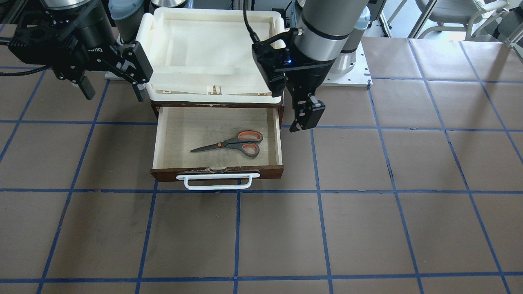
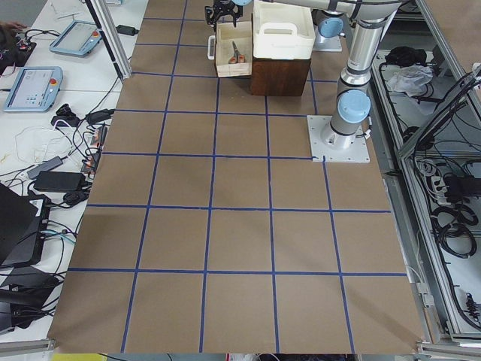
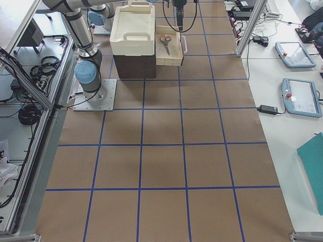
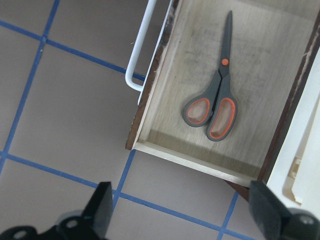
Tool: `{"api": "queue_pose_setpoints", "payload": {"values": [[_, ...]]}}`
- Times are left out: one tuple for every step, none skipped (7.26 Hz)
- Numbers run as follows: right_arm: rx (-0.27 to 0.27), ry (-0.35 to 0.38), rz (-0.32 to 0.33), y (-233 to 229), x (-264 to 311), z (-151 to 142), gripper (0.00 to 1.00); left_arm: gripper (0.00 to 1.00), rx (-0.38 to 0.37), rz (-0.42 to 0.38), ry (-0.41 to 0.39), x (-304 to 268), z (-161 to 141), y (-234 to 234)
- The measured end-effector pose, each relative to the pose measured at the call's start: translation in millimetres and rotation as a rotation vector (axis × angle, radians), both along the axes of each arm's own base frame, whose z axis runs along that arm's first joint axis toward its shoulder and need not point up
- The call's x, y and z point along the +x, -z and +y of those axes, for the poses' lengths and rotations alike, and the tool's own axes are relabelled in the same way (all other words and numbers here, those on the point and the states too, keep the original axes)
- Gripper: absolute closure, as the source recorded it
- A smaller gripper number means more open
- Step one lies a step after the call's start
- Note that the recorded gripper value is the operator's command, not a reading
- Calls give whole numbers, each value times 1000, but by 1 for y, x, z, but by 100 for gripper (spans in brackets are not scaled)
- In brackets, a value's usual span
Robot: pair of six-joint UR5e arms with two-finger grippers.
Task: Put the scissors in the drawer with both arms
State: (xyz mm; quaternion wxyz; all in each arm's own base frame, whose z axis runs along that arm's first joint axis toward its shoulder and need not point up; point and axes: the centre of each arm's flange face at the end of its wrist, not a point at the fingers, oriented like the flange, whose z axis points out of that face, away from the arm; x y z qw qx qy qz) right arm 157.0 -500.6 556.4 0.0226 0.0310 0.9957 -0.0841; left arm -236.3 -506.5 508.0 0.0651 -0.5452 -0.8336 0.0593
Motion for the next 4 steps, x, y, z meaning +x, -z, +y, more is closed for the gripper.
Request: {"api": "queue_pose_setpoints", "payload": {"values": [[0,-6,3,1,3,0,0,0,-3,14,-89,26,7,-19],[0,-8,8,1,4,0,0,0,18,22,-240,45,15,-30],[0,-8,10,1,4,0,0,0,43,30,-441,55,21,-39],[0,-9,9,1,4,0,0,0,59,17,-658,63,26,-45]]}}
